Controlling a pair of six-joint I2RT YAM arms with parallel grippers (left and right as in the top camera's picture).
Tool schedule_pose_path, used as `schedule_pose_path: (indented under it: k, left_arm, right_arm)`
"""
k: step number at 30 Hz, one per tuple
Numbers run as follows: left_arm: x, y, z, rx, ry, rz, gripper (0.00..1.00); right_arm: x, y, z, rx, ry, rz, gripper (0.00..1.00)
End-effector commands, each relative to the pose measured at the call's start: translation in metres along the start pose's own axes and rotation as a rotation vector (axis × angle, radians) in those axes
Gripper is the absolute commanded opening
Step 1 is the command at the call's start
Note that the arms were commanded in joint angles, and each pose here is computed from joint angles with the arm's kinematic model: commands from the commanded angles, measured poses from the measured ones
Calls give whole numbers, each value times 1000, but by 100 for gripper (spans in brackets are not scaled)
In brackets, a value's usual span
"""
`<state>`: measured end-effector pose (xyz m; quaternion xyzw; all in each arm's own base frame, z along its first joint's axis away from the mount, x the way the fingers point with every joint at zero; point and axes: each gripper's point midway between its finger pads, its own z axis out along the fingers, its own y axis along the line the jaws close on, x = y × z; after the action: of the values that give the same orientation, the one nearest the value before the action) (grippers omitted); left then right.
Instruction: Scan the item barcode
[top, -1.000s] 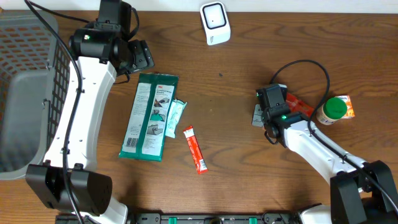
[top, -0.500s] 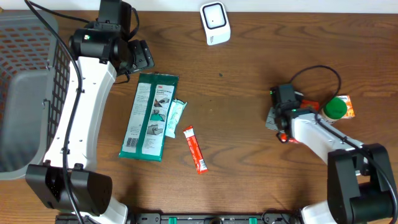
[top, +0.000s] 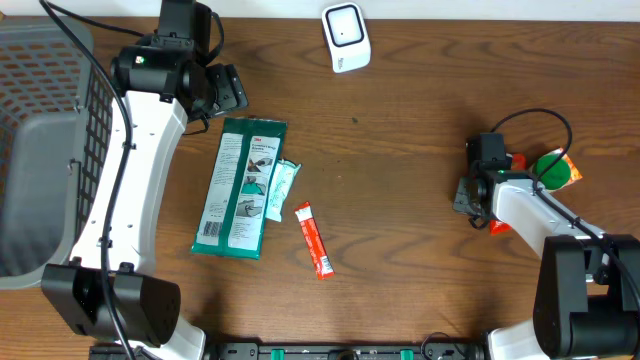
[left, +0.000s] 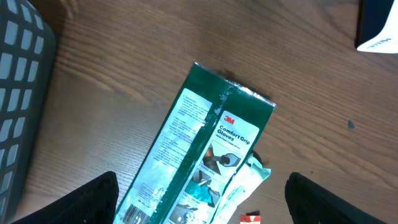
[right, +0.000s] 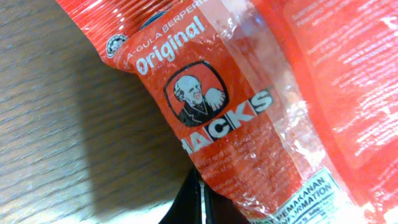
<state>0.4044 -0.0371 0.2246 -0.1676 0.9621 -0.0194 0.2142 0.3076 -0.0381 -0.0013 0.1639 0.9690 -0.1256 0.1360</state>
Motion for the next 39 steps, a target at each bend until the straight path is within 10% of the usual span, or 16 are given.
schedule_pose_path:
  k: [1, 18, 27, 39]
  left_arm:
    - [-3, 3, -5, -8, -16, 10, 86]
    - [-3, 3, -5, -8, -16, 10, 86]
    - [-3, 3, -5, -8, -16, 9, 86]
    - [-3, 3, -5, -8, -16, 9, 86]
  right_arm:
    - [-8, -19, 4, 67, -27, 8, 1]
    - [-50, -10, -12, -63, -125, 13, 1]
    - [-58, 87, -143, -571, -125, -141, 38]
    - [68, 236, -179, -731, -33, -631, 62]
